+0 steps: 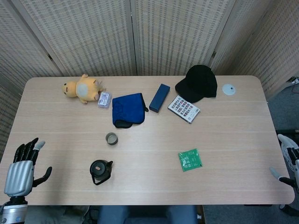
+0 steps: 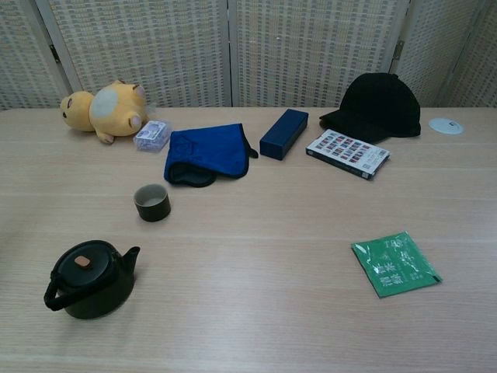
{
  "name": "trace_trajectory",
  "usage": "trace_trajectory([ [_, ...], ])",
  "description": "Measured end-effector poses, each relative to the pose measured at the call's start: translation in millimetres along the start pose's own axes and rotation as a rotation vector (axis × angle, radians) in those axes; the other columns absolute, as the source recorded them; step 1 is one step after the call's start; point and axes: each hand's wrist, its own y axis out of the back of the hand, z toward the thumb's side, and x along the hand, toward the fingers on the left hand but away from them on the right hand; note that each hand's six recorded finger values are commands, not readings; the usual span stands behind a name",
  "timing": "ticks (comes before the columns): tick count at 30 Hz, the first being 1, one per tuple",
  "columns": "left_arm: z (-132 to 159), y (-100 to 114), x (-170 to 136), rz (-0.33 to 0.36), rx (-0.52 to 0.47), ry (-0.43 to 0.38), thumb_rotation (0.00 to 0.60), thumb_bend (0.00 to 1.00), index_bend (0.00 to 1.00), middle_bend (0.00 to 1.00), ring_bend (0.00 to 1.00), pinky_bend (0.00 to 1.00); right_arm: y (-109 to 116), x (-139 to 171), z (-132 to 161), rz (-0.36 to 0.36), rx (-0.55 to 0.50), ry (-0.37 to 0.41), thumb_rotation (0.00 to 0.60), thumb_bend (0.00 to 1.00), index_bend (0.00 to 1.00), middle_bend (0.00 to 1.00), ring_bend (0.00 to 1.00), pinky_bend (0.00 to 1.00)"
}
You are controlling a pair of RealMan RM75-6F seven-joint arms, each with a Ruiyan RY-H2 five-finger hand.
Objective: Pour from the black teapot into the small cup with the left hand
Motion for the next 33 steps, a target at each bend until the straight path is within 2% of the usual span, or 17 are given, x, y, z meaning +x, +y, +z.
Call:
trace_trajectory([
  [11, 0, 2, 2, 0.008, -0.001, -0.004, 0.600, 0.32, 0.11, 0.04, 0.07, 0.00, 4, -1, 0, -0.010, 0.005, 0.003, 0.600, 0.14, 0.11, 0.15, 0.08, 0.12],
  [17, 4, 1, 6, -0.004, -0.002, -0.037, 0.600, 0.32, 0.11, 0.04, 0.06, 0.00, 10, -3, 0, -0.029, 0.011, 0.001, 0.600, 0.14, 0.11, 0.15, 0.08, 0.12],
  [22, 13, -3, 10, -0.042, -0.018, -0.085, 0.600, 0.25, 0.11, 0.04, 0.06, 0.00, 9, -4, 1, -0.025, 0.017, 0.000, 0.600, 0.14, 0.11, 0.15, 0.08, 0.12],
  [26, 25, -9, 13, -0.093, -0.027, -0.147, 0.592, 0.16, 0.10, 0.04, 0.06, 0.00, 10, -5, 2, -0.025, 0.021, 0.000, 0.600, 0.14, 0.11, 0.15, 0.08, 0.12],
  [28, 33, -13, 16, -0.117, -0.033, -0.192, 0.505, 0.13, 0.08, 0.04, 0.06, 0.00, 10, -5, 2, -0.025, 0.022, -0.002, 0.600, 0.14, 0.11, 0.15, 0.08, 0.12],
  [30, 39, -17, 19, -0.134, -0.035, -0.227, 0.366, 0.11, 0.06, 0.04, 0.06, 0.00, 10, -5, 1, -0.026, 0.024, -0.006, 0.600, 0.14, 0.11, 0.16, 0.08, 0.12],
  [33, 48, -25, 21, -0.162, -0.029, -0.272, 0.289, 0.09, 0.05, 0.04, 0.06, 0.00, 10, -5, 0, -0.023, 0.028, -0.014, 0.600, 0.14, 0.11, 0.15, 0.08, 0.12],
])
